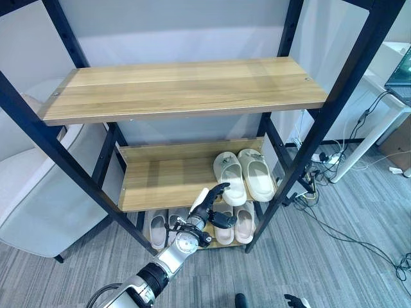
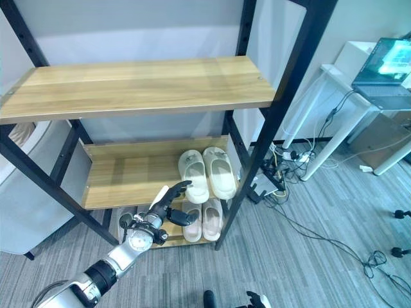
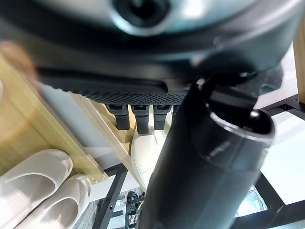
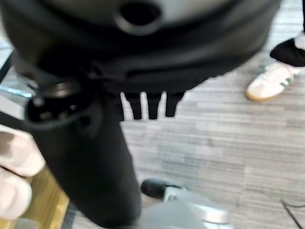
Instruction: Arrange the slippers neatly on the shoe rack.
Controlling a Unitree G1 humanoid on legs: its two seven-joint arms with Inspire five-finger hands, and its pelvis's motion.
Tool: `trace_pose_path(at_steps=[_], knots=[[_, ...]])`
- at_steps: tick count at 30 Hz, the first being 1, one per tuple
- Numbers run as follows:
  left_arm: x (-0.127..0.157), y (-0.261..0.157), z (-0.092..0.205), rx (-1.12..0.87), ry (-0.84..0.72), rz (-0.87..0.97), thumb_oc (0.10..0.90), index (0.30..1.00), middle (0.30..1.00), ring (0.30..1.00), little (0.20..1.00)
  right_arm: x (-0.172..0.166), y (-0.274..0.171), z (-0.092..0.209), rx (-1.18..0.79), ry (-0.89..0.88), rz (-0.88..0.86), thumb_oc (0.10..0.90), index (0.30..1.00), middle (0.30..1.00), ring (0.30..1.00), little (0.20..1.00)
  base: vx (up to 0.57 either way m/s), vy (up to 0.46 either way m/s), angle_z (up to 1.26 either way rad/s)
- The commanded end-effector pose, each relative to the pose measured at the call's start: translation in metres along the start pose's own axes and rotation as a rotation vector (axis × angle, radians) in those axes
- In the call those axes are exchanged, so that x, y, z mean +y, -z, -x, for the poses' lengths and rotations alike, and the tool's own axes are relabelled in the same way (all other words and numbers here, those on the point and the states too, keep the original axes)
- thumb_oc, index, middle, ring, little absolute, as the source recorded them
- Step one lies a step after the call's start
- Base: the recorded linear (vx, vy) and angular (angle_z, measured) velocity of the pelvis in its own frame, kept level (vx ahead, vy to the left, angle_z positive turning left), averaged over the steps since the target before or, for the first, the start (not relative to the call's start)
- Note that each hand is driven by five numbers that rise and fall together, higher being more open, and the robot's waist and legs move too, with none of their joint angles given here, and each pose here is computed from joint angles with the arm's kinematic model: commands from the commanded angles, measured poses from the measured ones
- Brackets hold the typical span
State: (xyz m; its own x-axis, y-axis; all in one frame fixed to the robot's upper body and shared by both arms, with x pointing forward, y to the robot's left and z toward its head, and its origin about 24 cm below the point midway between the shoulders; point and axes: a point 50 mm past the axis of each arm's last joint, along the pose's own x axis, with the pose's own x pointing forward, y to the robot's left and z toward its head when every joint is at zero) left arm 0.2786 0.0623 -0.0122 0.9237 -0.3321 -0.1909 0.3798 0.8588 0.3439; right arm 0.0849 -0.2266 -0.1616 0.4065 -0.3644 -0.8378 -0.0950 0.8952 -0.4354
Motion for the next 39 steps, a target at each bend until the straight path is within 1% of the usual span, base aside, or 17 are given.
trace_pose_path(at_steps=[1,7,21,24,26,27,30,33,36,37,38,39], knots=[[-0.009,-0.074,-0.030,-0.262,0.048,0.029,0.800,0.900,0.900,0.900,0.900,0.002,-0.009,-0.002,-0.025,0.003,0.000,0.800,0.900,0.900,0.900,0.900,0.00,0.000,0.00],[-0.008,-0.075,-0.031,-0.264,0.047,0.018,0.800,0.900,0.900,0.900,0.900,0.001,-0.010,-0.002,-0.027,0.003,-0.004,0.800,0.900,0.900,0.900,0.900,0.00,0.000,0.00],[0.025,-0.071,-0.027,-0.279,-0.056,0.018,0.800,0.900,0.900,0.900,0.900,0.002,-0.008,-0.001,-0.017,-0.007,-0.016,0.800,0.900,0.900,0.900,0.900,0.00,0.000,0.00],[0.033,-0.074,-0.028,-0.297,-0.071,-0.044,0.800,0.900,0.900,0.900,0.900,0.001,-0.008,-0.002,-0.015,-0.009,-0.016,0.800,0.900,0.900,0.900,0.900,0.00,0.000,0.00],[0.043,-0.083,-0.028,-0.339,-0.095,-0.087,0.800,0.900,0.900,0.900,0.900,0.002,-0.005,-0.001,-0.006,-0.014,-0.012,0.800,0.900,0.900,0.900,0.900,0.00,0.000,0.00],[0.043,-0.083,-0.028,-0.339,-0.095,-0.087,0.800,0.900,0.900,0.900,0.900,0.002,-0.005,-0.001,-0.006,-0.014,-0.011,0.800,0.900,0.900,0.900,0.900,0.00,0.000,0.00],[0.055,-0.093,-0.028,-0.389,-0.129,-0.168,0.800,0.900,0.900,0.900,0.900,0.003,0.000,0.000,0.006,-0.020,-0.011,0.800,0.900,0.900,0.900,0.900,0.00,0.000,0.00],[0.060,-0.096,-0.026,-0.407,-0.145,-0.194,0.800,0.900,0.900,0.900,0.900,0.003,0.001,0.000,0.009,-0.022,-0.014,0.800,0.900,0.900,0.900,0.900,-0.02,0.007,0.05],[0.068,-0.098,-0.020,-0.434,-0.163,-0.201,0.800,0.900,0.900,0.900,0.900,0.004,0.002,0.000,0.016,-0.028,-0.024,0.800,0.900,0.900,0.900,0.900,-0.02,-0.002,0.05],[0.073,-0.103,-0.016,-0.466,-0.174,-0.219,0.800,0.900,0.900,0.900,0.900,0.004,0.003,0.000,0.020,-0.028,-0.036,0.800,0.900,0.900,0.900,0.900,-0.01,-0.009,0.04],[0.081,-0.107,-0.005,-0.517,-0.184,-0.226,0.800,0.900,0.900,0.900,0.900,0.005,0.002,0.001,0.022,-0.033,-0.051,0.800,0.900,0.900,0.900,0.900,0.00,0.000,0.00],[0.081,-0.107,-0.004,-0.516,-0.184,-0.226,0.800,0.900,0.900,0.900,0.900,0.005,0.003,0.001,0.022,-0.034,-0.050,0.800,0.900,0.900,0.900,0.900,0.00,0.000,0.00]])
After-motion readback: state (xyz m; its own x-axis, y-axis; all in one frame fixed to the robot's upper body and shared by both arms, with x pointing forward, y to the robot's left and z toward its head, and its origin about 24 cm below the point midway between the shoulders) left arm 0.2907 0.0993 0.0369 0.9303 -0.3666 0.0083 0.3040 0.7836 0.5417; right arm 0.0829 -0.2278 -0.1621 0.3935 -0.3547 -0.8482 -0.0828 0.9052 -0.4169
